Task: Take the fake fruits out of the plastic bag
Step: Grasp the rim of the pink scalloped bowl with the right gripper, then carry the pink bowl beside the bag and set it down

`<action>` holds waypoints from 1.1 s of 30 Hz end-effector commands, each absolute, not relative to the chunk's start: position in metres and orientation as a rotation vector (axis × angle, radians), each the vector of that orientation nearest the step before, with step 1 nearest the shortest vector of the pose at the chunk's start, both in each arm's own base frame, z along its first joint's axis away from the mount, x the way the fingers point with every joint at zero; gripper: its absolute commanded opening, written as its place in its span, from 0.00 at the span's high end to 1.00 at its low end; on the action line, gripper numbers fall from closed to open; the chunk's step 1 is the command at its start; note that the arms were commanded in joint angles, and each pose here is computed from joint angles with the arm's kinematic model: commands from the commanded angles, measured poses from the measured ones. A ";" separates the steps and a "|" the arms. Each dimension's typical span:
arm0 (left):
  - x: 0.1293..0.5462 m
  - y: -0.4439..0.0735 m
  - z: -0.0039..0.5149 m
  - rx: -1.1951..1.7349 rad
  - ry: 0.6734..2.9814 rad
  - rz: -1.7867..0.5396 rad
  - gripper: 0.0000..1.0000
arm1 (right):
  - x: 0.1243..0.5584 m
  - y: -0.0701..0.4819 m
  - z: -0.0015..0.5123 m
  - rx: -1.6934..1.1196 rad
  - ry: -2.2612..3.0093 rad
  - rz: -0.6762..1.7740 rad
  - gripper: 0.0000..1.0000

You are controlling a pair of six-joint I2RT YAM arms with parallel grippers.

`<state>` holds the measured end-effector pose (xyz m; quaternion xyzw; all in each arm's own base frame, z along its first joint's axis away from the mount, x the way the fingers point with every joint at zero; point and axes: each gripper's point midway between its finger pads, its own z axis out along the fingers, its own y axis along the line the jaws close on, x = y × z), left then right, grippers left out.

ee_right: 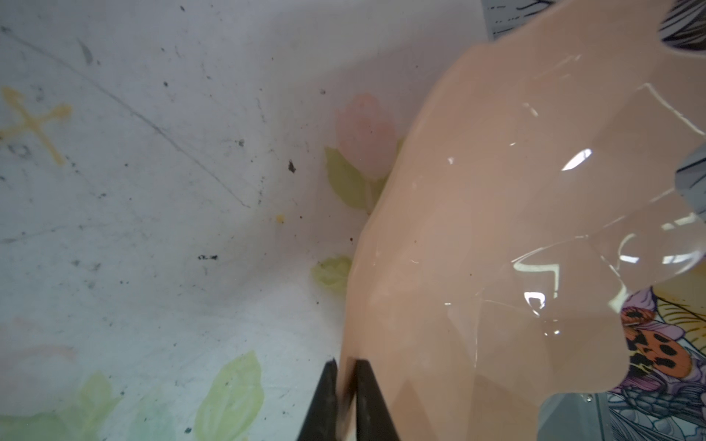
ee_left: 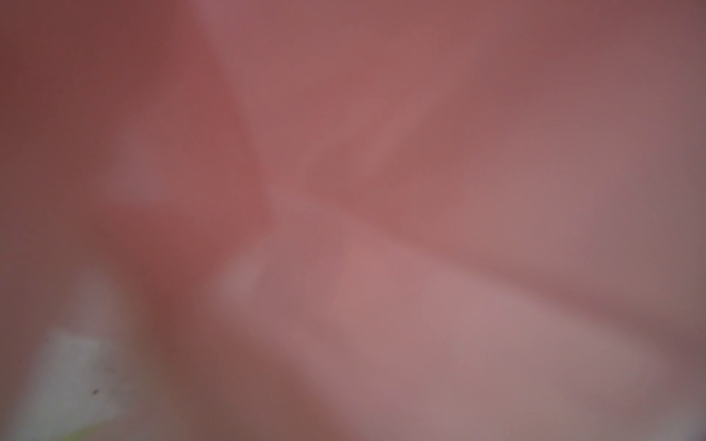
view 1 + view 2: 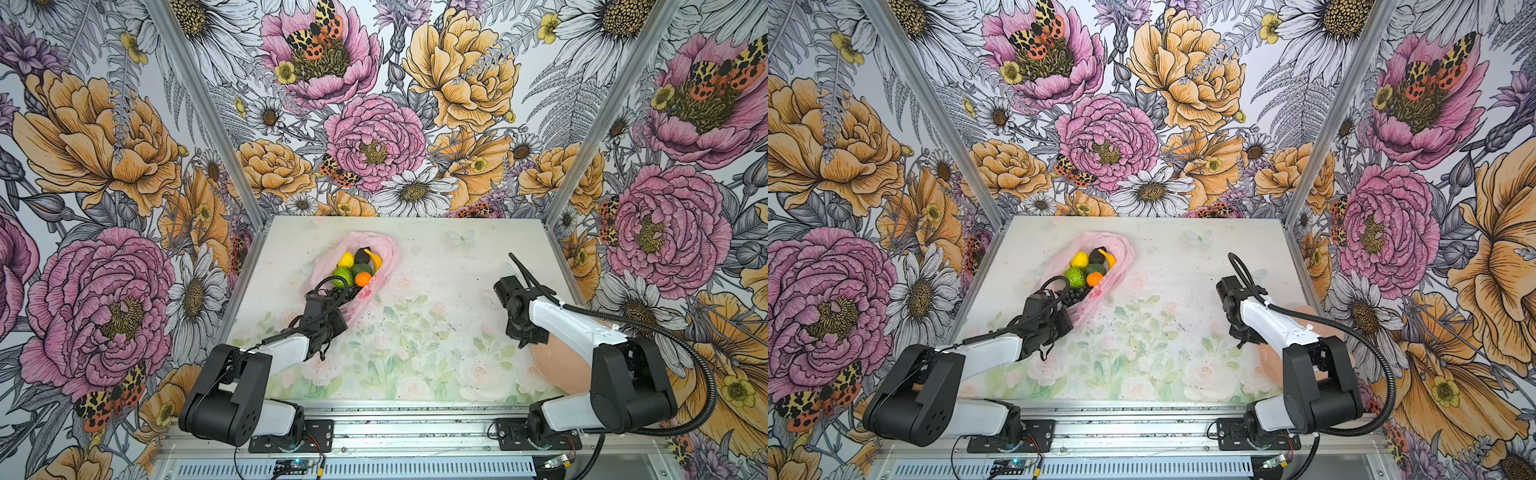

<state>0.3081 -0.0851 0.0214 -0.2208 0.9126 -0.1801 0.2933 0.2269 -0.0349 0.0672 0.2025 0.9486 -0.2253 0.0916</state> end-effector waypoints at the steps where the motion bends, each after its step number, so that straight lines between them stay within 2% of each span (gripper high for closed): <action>1: 0.306 -0.085 0.018 -0.581 2.445 -0.489 1.00 | 0.236 -0.026 0.073 0.584 2.802 -0.606 0.91; 14: 0.307 -0.082 0.020 -0.592 2.435 -0.484 1.00 | 0.268 0.040 0.086 0.325 2.792 -0.467 1.00; 19: 0.307 -0.081 0.021 -0.593 2.432 -0.483 1.00 | 0.287 0.093 0.093 0.159 2.781 -0.395 1.00; 24: 0.307 -0.080 0.021 -0.595 2.428 -0.479 1.00 | 0.304 0.169 0.092 -0.085 2.780 -0.323 1.00; 33: 0.307 -0.077 0.024 -0.601 2.411 -0.470 1.00 | 0.300 0.270 0.084 -0.440 2.759 -0.214 1.00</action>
